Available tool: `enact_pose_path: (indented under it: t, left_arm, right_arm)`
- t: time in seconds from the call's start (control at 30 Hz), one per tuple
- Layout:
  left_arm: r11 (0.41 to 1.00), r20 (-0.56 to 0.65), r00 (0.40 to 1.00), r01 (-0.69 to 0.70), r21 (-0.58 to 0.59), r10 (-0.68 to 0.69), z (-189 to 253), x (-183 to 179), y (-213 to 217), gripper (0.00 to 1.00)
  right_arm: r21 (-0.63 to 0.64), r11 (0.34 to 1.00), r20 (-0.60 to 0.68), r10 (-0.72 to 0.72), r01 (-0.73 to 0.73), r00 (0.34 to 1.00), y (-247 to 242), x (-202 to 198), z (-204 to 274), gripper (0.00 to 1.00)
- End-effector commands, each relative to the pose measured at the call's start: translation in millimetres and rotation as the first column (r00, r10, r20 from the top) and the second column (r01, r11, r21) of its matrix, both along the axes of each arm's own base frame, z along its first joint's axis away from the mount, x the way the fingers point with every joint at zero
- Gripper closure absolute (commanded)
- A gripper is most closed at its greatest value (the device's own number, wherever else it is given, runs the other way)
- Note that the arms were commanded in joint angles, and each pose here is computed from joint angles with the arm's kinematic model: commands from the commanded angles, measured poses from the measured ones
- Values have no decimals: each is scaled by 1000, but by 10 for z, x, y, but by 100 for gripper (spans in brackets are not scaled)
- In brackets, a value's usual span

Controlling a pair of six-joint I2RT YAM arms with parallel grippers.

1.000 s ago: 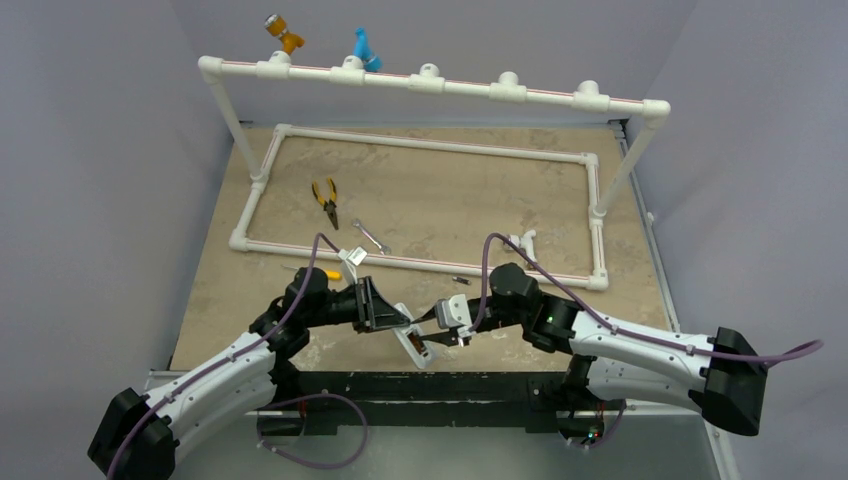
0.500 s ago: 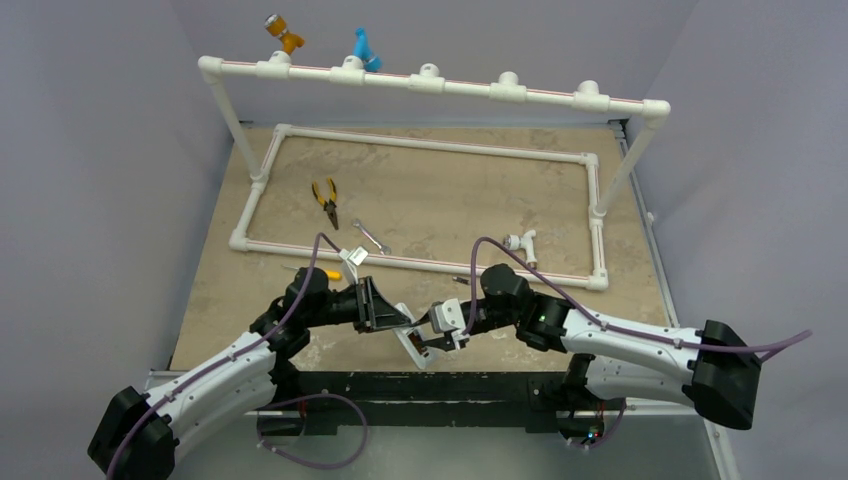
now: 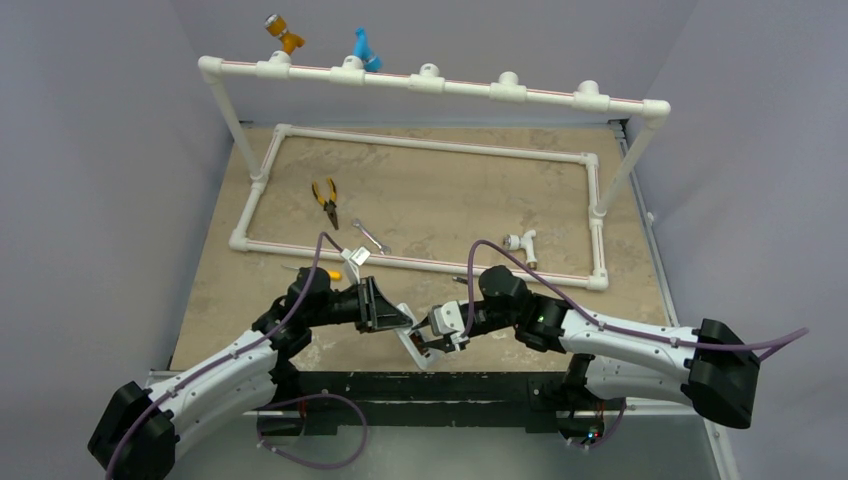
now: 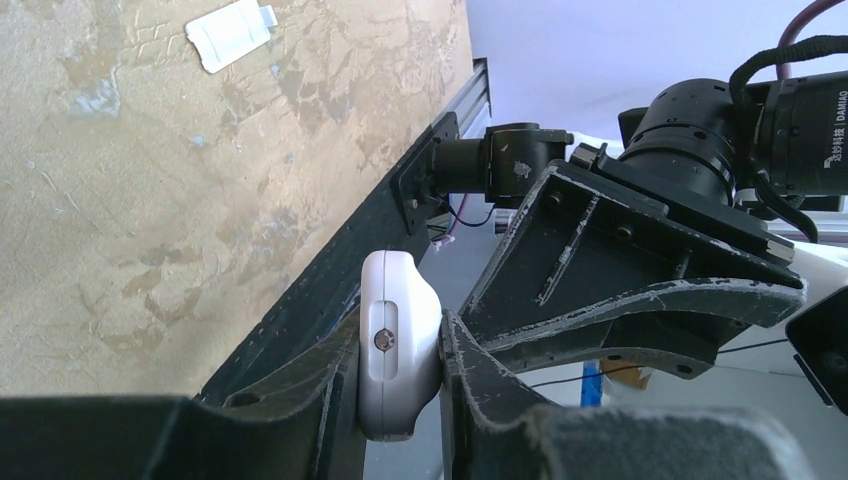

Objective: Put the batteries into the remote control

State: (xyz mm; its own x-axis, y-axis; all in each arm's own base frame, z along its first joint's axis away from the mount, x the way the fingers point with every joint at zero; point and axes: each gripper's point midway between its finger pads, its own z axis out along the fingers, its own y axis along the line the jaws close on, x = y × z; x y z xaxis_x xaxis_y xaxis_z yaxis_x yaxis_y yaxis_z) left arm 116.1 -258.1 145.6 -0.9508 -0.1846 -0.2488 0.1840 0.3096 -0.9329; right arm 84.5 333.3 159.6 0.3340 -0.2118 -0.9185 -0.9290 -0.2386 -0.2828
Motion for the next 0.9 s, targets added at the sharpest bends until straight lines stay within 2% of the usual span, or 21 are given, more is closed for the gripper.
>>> enact_pose_path:
  t: [0.0,0.87]
  left_arm:
    - [997,83,996,30,-70,-24,312,25,-79,100]
    - [996,79,997,31,-86,-24,353,21,-109,100]
  right_arm:
    - [14,1000,22,4,-4,1000,10,17,10,67]
    - [-48,999,21,4,-2,1000,-75,0,-194,80]
